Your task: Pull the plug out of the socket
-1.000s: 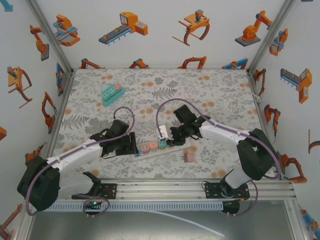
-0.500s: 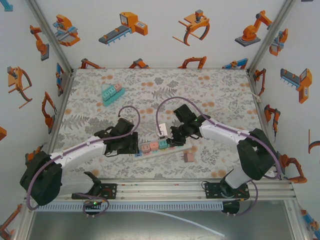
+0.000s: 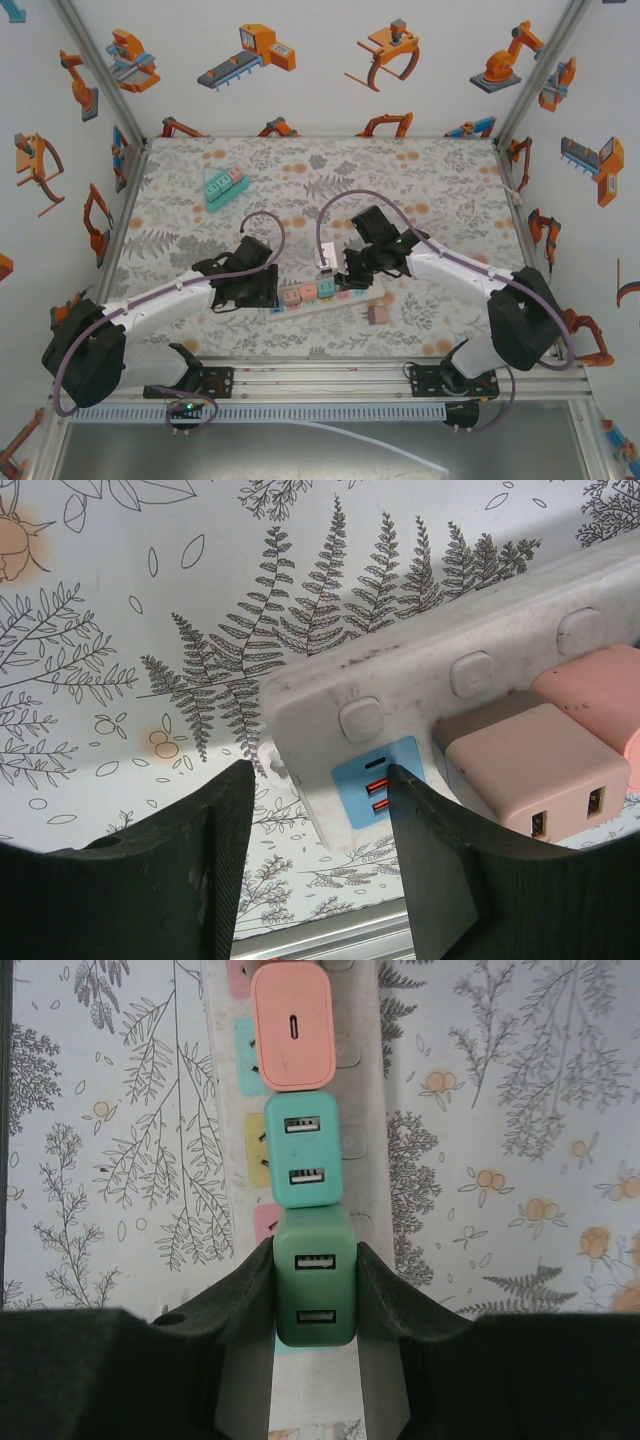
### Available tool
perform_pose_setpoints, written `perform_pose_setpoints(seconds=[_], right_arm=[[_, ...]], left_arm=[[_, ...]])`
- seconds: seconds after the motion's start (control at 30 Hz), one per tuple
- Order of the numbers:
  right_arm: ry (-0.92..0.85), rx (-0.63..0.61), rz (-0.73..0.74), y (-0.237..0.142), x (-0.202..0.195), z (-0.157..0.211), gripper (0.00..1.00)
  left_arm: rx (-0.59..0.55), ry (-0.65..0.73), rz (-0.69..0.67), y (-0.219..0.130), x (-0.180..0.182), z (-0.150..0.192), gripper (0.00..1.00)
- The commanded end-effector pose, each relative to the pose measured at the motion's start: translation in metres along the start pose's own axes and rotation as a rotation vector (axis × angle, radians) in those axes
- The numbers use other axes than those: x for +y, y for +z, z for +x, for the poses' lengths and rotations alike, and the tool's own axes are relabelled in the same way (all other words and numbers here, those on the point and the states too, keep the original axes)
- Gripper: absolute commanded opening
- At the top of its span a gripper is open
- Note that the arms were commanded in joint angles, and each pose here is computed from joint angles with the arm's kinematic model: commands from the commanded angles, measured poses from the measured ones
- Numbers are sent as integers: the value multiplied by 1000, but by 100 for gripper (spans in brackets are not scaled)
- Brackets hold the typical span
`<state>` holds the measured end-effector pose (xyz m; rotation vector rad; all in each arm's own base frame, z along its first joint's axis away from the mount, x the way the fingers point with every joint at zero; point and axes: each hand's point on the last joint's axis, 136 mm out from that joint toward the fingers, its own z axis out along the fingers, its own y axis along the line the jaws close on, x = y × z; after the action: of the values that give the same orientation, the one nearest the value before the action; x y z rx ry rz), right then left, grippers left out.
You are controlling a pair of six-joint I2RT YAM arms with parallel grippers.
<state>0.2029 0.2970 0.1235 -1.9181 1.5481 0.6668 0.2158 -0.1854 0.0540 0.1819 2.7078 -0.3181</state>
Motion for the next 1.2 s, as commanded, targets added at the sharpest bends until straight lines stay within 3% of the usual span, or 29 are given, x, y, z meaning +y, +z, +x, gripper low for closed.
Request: perform_pose_setpoints(seconds=[0.0, 0.23, 0.43, 0.6, 0.8, 0.97, 1.17], right_arm=[[-48, -131, 34, -15, -1, -36, 3], [69, -187, 167, -44, -4, -48, 3], [496, -262, 360, -84, -20, -49, 3], [954, -255, 535, -116, -27, -10, 0], [1355, -295, 553, -142, -14, 38, 0], [1575, -353, 578, -153, 3, 79, 0], [1740, -363, 628, -145, 20, 130, 0]], left_arm=[[129, 62, -190, 18, 44, 43, 55], [32, 53, -119, 5, 25, 16, 57], [-110, 74, -99, -15, 9, -31, 59], [-163, 106, -130, -25, 8, -60, 60], [-221, 111, -66, -44, -3, -84, 61], [-298, 212, 213, -81, -49, -89, 67], [-425, 396, 633, -151, -113, -73, 84]])
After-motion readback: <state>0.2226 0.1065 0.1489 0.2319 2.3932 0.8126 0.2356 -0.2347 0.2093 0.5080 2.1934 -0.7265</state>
